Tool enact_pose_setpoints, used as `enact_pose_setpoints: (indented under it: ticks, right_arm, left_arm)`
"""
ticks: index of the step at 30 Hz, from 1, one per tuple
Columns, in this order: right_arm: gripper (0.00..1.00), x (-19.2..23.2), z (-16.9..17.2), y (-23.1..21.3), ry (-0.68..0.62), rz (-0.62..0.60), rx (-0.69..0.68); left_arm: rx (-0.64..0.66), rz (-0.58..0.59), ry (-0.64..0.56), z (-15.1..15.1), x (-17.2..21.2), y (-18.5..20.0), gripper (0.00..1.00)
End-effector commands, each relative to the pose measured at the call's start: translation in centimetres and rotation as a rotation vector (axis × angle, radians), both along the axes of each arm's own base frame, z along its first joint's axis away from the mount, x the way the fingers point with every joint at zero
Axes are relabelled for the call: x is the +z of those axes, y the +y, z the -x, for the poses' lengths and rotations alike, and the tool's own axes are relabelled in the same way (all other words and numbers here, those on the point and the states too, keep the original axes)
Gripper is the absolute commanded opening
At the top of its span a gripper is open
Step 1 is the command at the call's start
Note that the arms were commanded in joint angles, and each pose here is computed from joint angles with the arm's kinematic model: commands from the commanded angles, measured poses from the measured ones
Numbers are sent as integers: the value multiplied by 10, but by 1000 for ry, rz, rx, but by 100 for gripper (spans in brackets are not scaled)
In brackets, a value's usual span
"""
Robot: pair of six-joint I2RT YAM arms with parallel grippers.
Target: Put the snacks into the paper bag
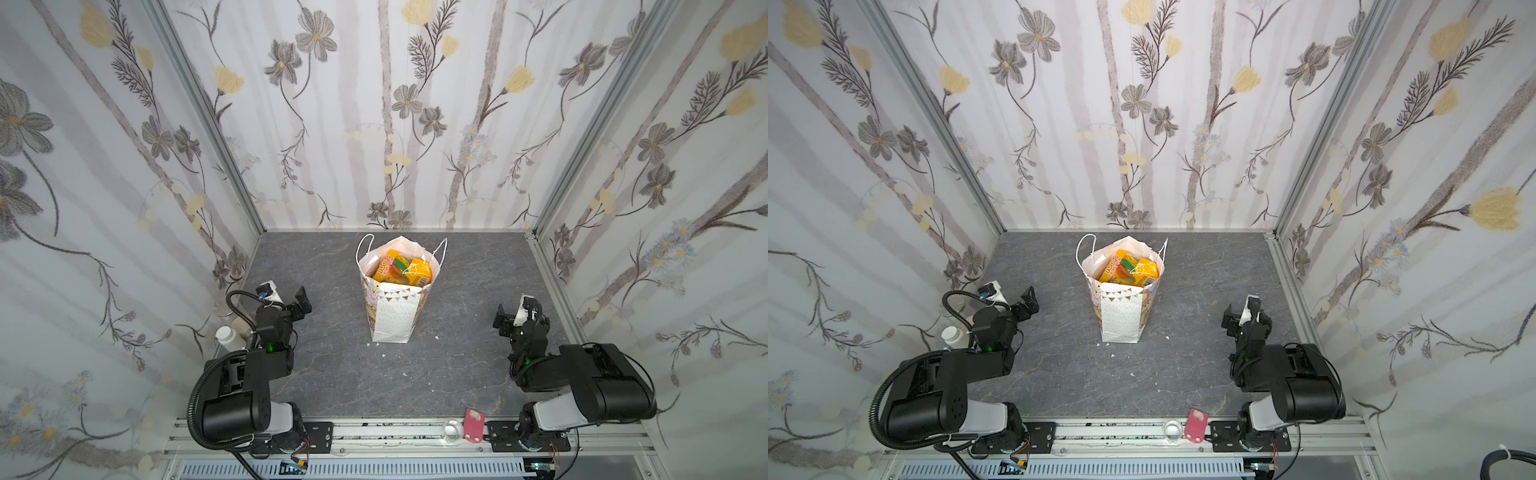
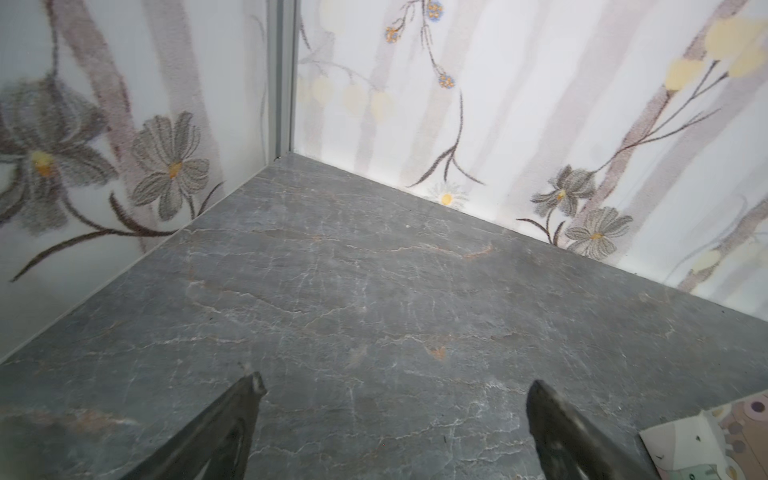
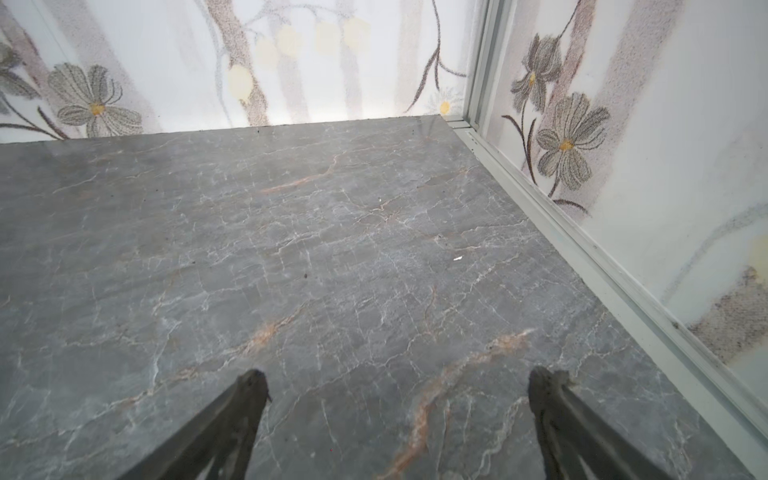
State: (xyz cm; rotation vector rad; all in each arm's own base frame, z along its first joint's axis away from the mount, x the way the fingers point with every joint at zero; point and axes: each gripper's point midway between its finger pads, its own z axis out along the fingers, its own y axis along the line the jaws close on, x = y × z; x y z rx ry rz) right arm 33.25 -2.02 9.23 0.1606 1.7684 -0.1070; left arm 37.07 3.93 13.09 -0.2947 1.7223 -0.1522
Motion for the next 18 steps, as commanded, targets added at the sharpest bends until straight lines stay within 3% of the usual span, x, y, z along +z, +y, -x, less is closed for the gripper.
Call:
enact_pose_setpoints:
  ticks: [1,4,5,6,9,12,18]
  right_arm:
    - [100,51,-16,-3,-182,-7,-17]
    - [100,44,-32,-4,-127,-5,-34]
    - [100,44,-30,-2,-126,-4,-19]
    - [100,46,-30,-2,-137,-3,-16]
    - [100,45,-32,2,-128,4,4]
    - [100,44,-37,15,-125,20,83]
    - [99,44,-37,15,-122,21,84]
  left_arm:
    - [-49,-67,-89,-4,19,-20,100]
    - [-55,-170,-72,-6,-2,-37,100]
    - [-30,-183,-119,-7,5,-36,100]
    - [-2,-157,-59,-8,-2,-30,100]
    - [6,-156,-44,-12,-5,-27,100]
    - [10,-157,-56,-12,-4,-27,100]
    - [10,-157,-64,-11,-3,-27,100]
